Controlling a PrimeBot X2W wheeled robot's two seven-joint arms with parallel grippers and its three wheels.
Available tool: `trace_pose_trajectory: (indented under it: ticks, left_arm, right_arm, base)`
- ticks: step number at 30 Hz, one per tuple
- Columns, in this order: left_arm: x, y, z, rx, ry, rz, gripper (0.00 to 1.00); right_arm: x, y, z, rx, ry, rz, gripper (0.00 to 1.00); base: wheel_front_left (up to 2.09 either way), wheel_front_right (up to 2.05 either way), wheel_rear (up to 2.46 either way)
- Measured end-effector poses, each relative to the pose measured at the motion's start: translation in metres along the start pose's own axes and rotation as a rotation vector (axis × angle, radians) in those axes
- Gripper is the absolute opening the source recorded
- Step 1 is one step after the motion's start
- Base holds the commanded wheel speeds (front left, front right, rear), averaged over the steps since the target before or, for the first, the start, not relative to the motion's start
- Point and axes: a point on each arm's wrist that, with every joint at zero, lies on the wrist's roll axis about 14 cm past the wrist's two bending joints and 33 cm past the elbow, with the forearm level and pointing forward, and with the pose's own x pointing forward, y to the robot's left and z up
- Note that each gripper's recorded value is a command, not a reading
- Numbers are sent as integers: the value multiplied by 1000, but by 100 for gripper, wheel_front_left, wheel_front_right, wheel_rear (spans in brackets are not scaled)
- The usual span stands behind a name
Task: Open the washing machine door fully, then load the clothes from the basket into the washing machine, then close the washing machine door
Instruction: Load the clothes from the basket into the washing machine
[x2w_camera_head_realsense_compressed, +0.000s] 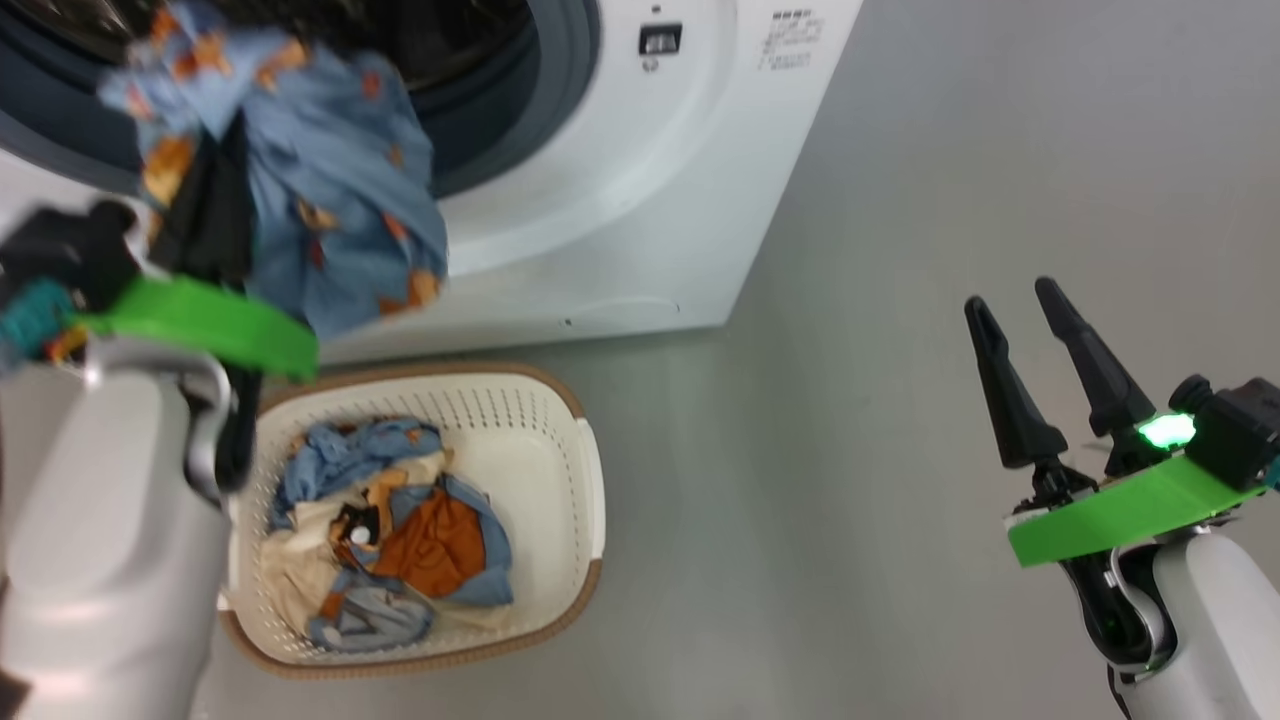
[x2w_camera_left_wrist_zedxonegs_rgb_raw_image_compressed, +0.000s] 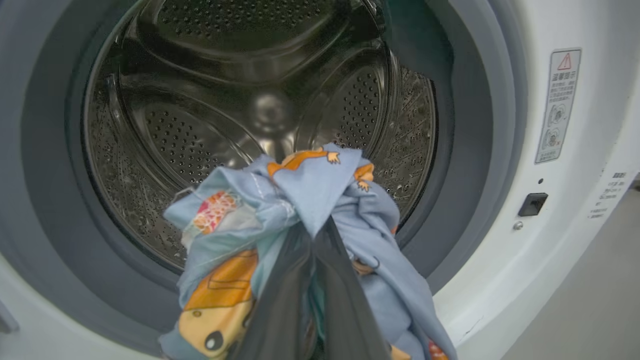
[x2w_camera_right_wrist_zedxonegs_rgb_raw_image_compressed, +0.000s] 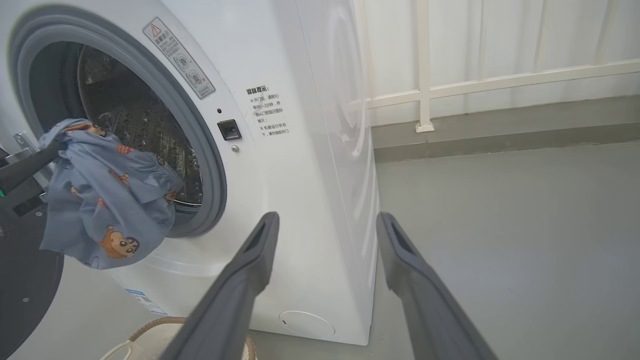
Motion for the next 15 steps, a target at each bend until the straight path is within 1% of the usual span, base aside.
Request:
trace_pose_trajectory:
  ticks: [9, 15]
  left_arm:
    - [53, 19, -20, -7, 27, 29, 0]
    - [84, 22, -34, -2, 47, 24, 0]
  right_arm:
    - [14, -10, -21, 2, 37, -20, 100]
    - [17, -19, -34, 1, 64, -41, 100]
  base:
    - [0, 0, 0]
    - [0, 0, 0]
